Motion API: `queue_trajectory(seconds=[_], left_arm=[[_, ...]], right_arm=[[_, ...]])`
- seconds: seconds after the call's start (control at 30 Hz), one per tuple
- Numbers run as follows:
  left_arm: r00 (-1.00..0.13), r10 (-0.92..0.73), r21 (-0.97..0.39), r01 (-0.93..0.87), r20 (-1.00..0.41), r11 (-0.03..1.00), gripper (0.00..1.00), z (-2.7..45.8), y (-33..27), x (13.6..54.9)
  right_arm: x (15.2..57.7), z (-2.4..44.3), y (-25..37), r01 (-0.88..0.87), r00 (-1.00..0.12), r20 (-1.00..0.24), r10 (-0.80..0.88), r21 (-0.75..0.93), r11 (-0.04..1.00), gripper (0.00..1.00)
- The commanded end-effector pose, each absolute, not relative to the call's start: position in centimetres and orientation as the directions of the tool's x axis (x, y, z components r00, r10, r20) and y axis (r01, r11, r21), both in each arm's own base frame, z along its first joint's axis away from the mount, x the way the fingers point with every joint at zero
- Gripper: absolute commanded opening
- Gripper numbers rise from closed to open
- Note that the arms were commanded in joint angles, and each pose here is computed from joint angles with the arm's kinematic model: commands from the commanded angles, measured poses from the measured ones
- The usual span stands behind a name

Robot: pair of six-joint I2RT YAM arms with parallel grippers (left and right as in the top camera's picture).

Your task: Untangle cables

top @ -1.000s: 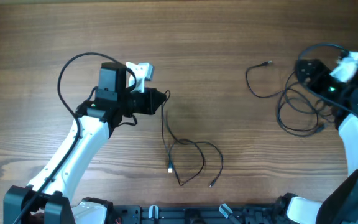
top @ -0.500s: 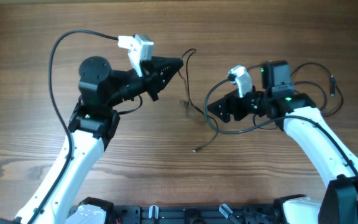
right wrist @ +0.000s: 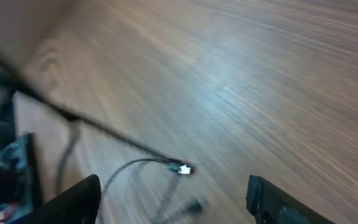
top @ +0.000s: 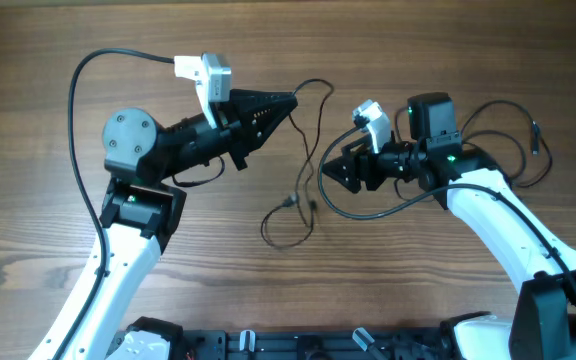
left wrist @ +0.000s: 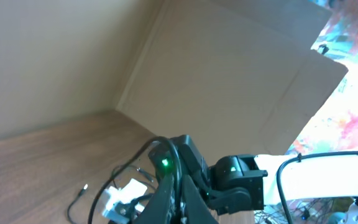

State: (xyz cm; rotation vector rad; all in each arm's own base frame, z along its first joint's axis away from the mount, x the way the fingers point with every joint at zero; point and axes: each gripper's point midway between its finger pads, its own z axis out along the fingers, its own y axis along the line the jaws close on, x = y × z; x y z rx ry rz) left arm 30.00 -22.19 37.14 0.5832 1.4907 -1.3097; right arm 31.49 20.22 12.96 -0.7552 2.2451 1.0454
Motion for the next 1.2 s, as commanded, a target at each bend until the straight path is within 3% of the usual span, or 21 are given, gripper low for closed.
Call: queue_trajectory(seconds=[0.0,0.27,0.33,0.43,0.5,0.57,0.63,0.73,0.8,0.83,0.87,0.9,1.07,1.17], left_arm=[[-0.336,-0.261,-0.403,0.875,-0.905,0.269,0.04,38.2,-22.2,29.2],[-0.32,-0.277,-0.391,0.883,-0.906,0.259,0.04,39.0,-22.2,29.0],[-0.326,-0.286,-0.399,0.882,-0.901,0.25,0.04,39.2,-22.1,28.9],[-0.324,-0.286,-0.397,0.883,-0.902,0.251,0.04,39.3,-22.1,28.9],[-0.324,-0.286,-0.397,0.883,-0.902,0.25,0.04,39.3,-22.1,28.9],[-0.324,-0.286,-0.398,0.882,-0.902,0.252,0.04,39.2,-22.1,29.0],[-0.338,-0.286,-0.413,0.871,-0.897,0.265,0.04,38.9,-21.8,29.3],[-0.391,-0.286,-0.471,0.822,-0.875,0.319,0.06,37.4,-20.3,30.7],[-0.438,-0.277,-0.516,0.766,-0.855,0.383,0.13,35.5,-18.7,32.0],[-0.465,-0.274,-0.54,0.73,-0.842,0.419,0.22,34.3,-17.8,32.7],[-0.492,-0.276,-0.563,0.694,-0.826,0.448,0.32,33.3,-17.0,33.2],[-0.52,-0.278,-0.585,0.652,-0.808,0.483,0.49,32.1,-16.0,33.7],[-0.631,-0.287,-0.64,0.446,-0.721,0.626,0.68,26.6,-12.3,34.7],[-0.687,-0.317,-0.643,0.285,-0.654,0.711,0.7,23.4,-10.4,34.8]], right_arm=[[30.4,13.9,21.7,-0.711,-0.684,-0.684,-0.254,0.547,0.442,0.77],[30.3,16.0,24.0,-0.797,-0.588,-0.77,-0.248,0.5,0.338,0.76],[31.3,16.9,24.5,-0.794,-0.583,-0.785,-0.21,0.495,0.353,0.71],[33.3,18.1,24.5,-0.778,-0.572,-0.808,-0.143,0.479,0.406,0.52],[34.8,18.1,24.0,-0.731,-0.592,-0.8,-0.097,0.483,0.482,0.26],[35.7,17.6,23.3,-0.675,-0.624,-0.778,-0.065,0.496,0.546,0.11],[36.0,16.5,22.7,-0.622,-0.66,-0.749,-0.056,0.503,0.6,0.04],[36.3,14.6,21.3,-0.544,-0.704,-0.707,-0.058,0.485,0.685,0.04],[37.0,13.2,19.6,-0.467,-0.723,-0.688,-0.055,0.429,0.773,0.04],[37.3,12.7,18.9,-0.44,-0.726,-0.686,-0.054,0.402,0.803,0.04],[37.5,12.6,18.5,-0.435,-0.719,-0.692,-0.065,0.374,0.819,0.04],[37.7,12.8,17.9,-0.438,-0.704,-0.706,-0.079,0.344,0.831,0.04],[40.6,18.3,14.3,-0.375,-0.604,-0.797,-0.007,0.277,0.885,0.04],[43.0,27.2,9.5,-0.305,-0.432,-0.898,0.083,0.232,0.924,0.04]])
